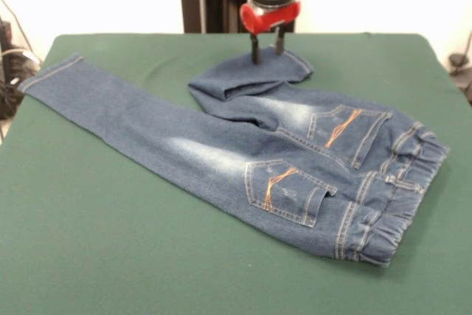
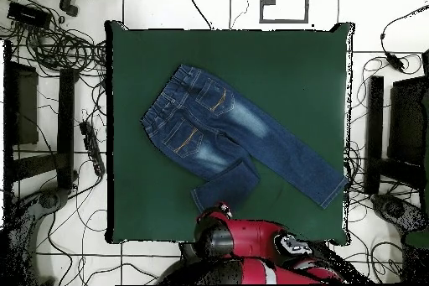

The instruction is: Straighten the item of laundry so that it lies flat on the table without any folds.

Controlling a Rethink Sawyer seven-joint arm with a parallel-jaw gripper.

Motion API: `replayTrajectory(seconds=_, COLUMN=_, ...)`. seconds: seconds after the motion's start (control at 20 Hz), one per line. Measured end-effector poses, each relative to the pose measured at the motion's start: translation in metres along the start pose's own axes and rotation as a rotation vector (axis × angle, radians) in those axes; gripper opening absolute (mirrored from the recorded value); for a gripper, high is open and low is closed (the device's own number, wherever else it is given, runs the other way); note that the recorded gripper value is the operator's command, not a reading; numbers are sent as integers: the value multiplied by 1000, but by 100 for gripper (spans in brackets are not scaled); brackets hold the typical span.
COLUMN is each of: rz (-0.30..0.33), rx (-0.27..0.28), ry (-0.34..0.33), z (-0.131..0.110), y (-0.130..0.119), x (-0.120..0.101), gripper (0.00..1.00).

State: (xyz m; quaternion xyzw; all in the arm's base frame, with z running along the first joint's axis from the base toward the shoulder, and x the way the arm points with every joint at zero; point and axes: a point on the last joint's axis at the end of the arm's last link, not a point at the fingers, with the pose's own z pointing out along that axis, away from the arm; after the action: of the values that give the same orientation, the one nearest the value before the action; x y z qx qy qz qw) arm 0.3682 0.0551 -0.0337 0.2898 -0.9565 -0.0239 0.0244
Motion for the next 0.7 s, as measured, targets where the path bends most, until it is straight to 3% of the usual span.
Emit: replayTrajectory(seconds=0.7, rz=5, rx=-10, ry=11, z=5, y=4, x=1, gripper=100)
